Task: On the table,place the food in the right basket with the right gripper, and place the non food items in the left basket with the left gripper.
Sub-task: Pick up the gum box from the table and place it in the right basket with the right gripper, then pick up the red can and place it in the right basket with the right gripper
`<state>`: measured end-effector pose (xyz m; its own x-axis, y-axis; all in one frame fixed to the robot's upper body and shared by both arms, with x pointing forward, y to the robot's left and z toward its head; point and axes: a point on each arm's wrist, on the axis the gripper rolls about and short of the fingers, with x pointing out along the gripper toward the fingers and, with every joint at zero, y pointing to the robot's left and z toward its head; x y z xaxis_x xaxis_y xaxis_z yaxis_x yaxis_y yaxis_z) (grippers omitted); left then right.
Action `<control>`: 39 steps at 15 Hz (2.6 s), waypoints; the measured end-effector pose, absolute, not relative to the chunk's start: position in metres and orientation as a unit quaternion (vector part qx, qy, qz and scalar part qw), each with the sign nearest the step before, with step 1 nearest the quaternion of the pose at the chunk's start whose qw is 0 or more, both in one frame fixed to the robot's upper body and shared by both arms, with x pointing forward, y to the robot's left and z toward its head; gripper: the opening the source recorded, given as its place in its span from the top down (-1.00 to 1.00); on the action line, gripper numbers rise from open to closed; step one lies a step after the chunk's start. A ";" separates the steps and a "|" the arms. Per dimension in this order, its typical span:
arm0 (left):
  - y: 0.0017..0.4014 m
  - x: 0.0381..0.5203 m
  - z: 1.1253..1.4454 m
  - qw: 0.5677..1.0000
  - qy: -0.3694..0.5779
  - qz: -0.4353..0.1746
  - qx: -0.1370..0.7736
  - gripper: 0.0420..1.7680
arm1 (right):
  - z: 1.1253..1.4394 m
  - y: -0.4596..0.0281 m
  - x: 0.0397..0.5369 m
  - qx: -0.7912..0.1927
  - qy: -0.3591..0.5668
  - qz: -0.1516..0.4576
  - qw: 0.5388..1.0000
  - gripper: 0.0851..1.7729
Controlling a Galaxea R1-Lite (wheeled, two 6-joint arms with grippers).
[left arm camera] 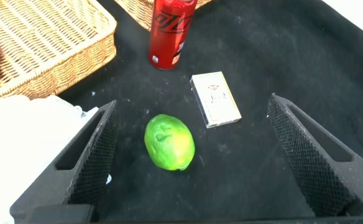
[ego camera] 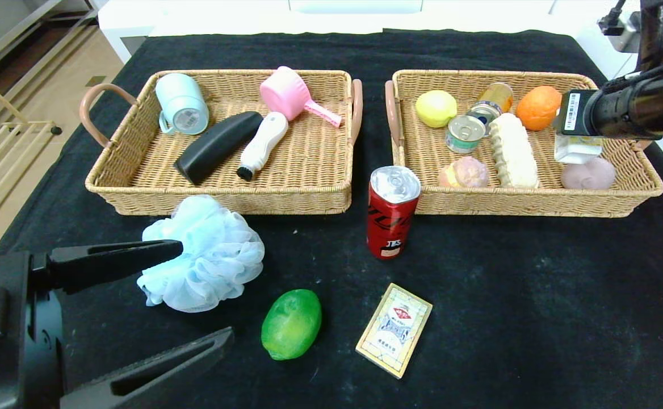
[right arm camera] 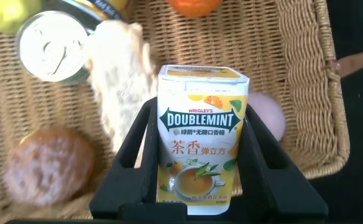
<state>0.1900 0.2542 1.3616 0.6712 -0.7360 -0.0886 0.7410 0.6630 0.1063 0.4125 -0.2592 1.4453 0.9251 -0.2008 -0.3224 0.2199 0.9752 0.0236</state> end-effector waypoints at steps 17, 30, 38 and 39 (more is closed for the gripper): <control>0.254 0.191 1.361 0.911 0.021 -0.406 0.067 -0.94 | 1.429 -0.260 0.442 0.028 0.152 -0.118 0.981 -0.47; 0.252 0.192 1.358 0.911 0.030 -0.405 0.070 -0.94 | 1.411 -0.230 0.351 0.002 0.205 -0.011 0.979 -0.84; 0.252 0.192 1.359 0.911 0.028 -0.406 0.072 -0.94 | 1.361 -0.222 0.279 0.003 0.171 0.190 0.967 -0.89; 0.253 0.192 1.359 0.911 0.027 -0.405 0.072 -0.94 | 1.355 -0.220 0.276 -0.009 0.167 0.214 0.962 -0.89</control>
